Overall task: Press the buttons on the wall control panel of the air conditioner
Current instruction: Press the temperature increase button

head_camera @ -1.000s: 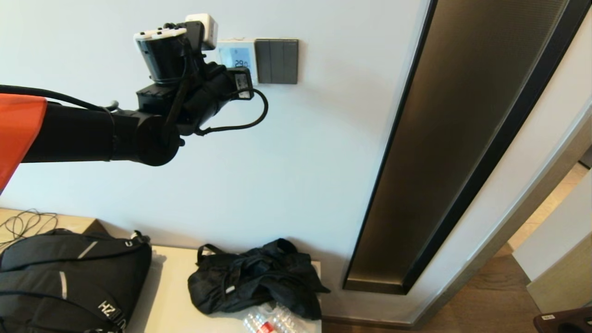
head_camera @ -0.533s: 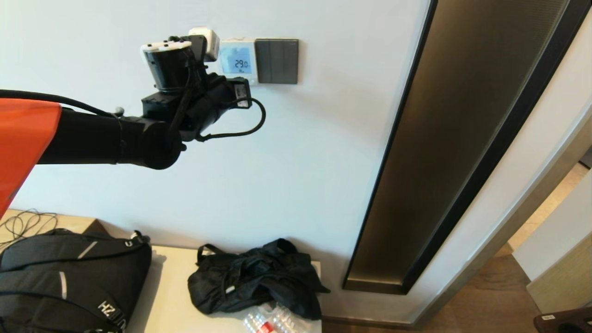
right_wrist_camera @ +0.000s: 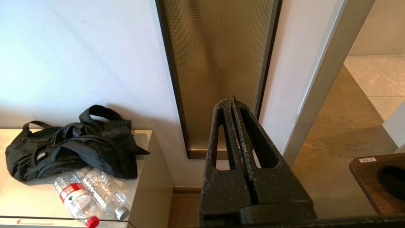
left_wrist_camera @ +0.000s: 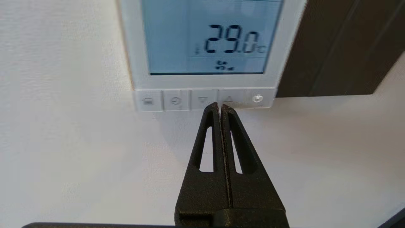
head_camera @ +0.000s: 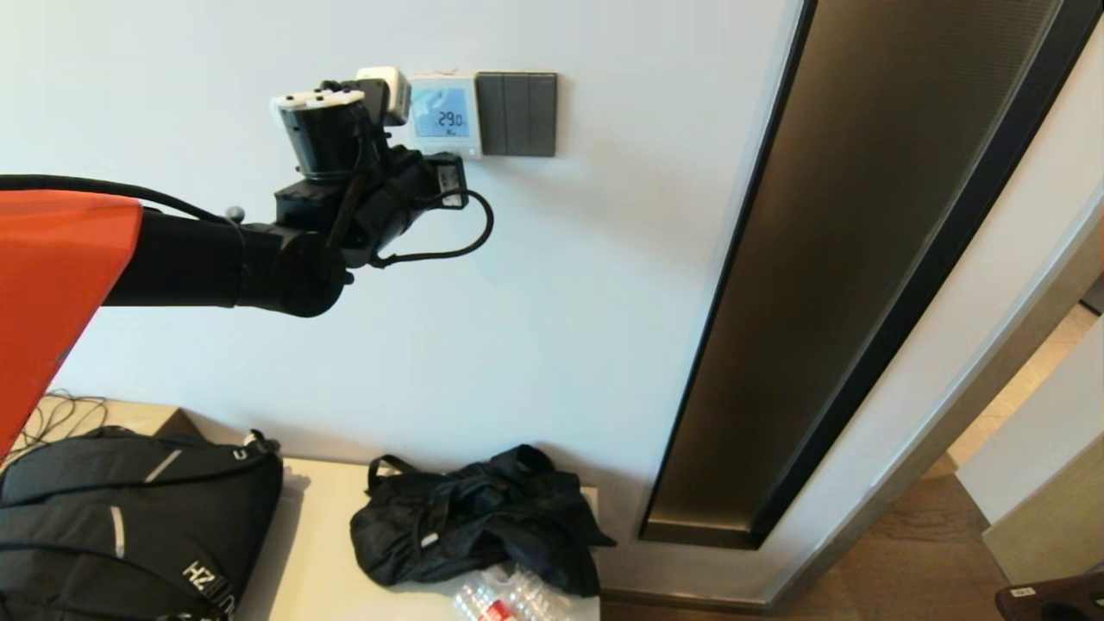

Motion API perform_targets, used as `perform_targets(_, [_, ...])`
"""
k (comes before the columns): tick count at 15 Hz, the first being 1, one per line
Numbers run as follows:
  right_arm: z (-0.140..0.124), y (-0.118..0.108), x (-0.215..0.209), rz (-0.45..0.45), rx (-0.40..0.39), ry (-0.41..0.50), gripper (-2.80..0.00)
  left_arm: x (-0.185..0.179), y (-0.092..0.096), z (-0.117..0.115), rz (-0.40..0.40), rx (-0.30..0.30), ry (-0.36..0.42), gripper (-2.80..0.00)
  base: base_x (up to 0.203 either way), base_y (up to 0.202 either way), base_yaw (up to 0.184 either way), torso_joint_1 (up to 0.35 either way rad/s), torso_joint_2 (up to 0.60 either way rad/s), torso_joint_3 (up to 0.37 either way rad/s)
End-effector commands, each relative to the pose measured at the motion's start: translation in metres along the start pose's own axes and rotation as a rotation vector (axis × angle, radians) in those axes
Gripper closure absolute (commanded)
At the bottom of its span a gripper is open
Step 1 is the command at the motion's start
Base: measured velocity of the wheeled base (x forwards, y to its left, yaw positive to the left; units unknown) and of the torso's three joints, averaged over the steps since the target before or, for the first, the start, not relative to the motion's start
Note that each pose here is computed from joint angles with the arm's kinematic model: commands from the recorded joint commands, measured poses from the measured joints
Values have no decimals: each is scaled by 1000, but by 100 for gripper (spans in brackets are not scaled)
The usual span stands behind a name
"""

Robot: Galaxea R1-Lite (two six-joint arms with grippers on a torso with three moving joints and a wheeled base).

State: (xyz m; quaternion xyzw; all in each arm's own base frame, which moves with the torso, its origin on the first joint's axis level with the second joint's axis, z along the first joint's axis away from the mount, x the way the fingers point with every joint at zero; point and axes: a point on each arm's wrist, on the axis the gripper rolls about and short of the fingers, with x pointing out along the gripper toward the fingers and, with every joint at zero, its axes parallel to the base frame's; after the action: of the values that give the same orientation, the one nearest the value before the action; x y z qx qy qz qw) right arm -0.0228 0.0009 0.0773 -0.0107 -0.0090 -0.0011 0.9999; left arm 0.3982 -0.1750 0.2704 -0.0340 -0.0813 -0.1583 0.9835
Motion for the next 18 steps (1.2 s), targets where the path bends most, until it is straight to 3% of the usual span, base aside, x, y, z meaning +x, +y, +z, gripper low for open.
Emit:
perform_targets(1, [0, 0, 0, 0, 0, 1, 0, 2, 0, -2, 1, 0, 1, 0, 0, 0, 0, 0, 0, 0])
perform_targets(18, [0, 0, 0, 0, 0, 1, 0, 10, -1, -7, 3, 0, 5, 0, 0, 0, 0, 0, 0, 0])
